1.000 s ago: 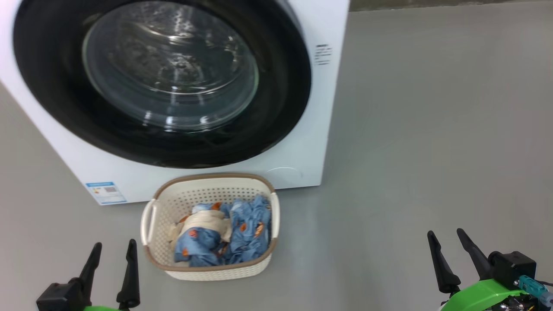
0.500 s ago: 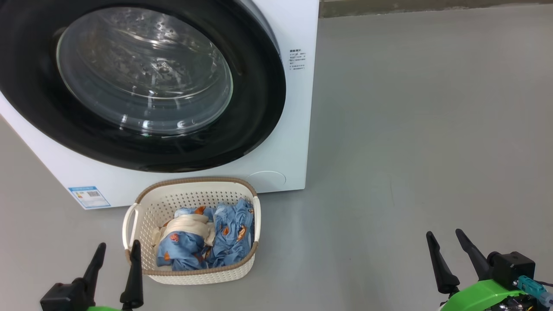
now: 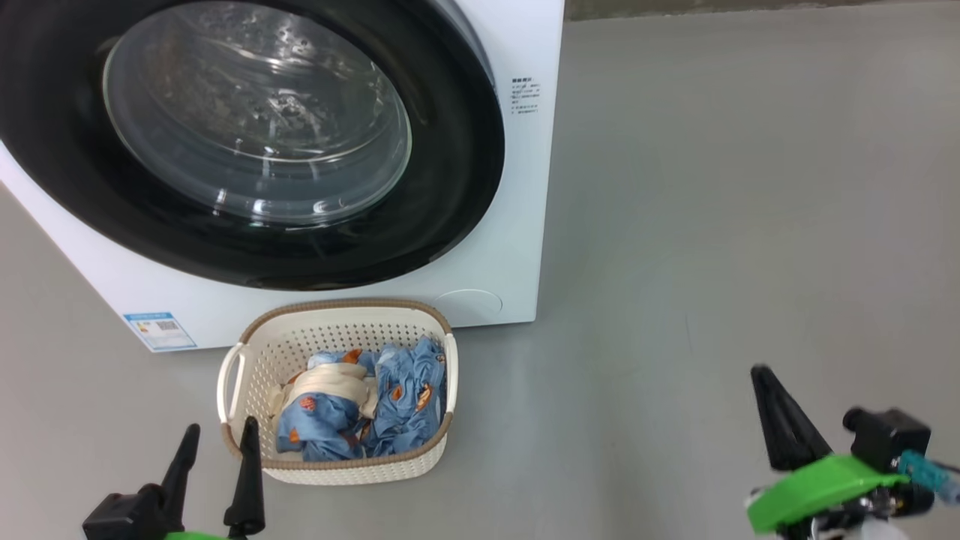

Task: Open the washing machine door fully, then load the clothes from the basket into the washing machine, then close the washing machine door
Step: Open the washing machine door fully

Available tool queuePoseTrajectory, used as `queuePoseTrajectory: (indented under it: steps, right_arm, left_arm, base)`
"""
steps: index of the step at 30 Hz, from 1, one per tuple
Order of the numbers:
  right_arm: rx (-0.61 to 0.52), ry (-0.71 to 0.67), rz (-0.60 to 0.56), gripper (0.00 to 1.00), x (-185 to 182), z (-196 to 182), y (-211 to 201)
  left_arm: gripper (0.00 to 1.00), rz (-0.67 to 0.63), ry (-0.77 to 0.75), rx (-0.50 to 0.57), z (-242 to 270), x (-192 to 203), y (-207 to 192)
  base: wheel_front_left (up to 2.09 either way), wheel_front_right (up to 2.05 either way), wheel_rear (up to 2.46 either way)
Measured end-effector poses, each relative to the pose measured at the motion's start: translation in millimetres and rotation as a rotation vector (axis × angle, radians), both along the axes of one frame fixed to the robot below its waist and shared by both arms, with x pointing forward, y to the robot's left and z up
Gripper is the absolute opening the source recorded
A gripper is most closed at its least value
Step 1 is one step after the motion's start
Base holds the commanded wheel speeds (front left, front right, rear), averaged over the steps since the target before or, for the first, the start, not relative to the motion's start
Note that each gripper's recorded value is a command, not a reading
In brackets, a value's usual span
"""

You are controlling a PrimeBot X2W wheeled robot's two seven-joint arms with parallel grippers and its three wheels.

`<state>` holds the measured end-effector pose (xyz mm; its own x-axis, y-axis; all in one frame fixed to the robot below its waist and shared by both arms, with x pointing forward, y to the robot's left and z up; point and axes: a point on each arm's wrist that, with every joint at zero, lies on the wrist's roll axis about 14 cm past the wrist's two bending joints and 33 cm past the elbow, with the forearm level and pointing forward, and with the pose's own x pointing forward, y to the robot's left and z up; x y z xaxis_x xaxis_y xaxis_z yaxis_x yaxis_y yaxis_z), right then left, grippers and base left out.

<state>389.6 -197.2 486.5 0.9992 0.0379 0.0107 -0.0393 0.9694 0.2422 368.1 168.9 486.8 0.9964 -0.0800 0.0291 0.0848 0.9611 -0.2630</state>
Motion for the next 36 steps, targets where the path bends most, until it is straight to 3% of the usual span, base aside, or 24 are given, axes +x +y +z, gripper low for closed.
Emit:
queuePoseTrajectory:
  steps: [9,15,21,26,36]
  right_arm:
    - [0.216,-0.149,-0.014,0.0,40.5,51.2,4.8]
    - [0.315,-0.26,0.022,0.0,72.8,94.7,8.3]
    - [0.489,-0.307,0.067,0.0,108.0,122.4,14.6]
    - [0.678,-0.303,0.128,0.0,139.6,143.2,22.4]
    - [0.782,-0.129,0.361,0.0,196.5,162.1,60.4]
  left_arm:
    - [1.0,0.009,0.026,-0.016,-8.4,1.2,0.2]
    - [1.0,0.005,0.017,-0.026,-5.7,10.3,-3.5]
    - [1.0,0.01,0.016,-0.037,-5.7,17.3,-3.4]
    - [1.0,0.005,0.009,-0.043,-3.6,25.4,-5.6]
    - [1.0,-0.004,0.017,-0.058,-6.9,40.0,-8.9]
  base:
    - [0.0,0.0,0.0]
    - [0.0,0.0,0.0]
    - [0.0,0.0,0.0]
    - [0.0,0.0,0.0]
    - [0.0,0.0,0.0]
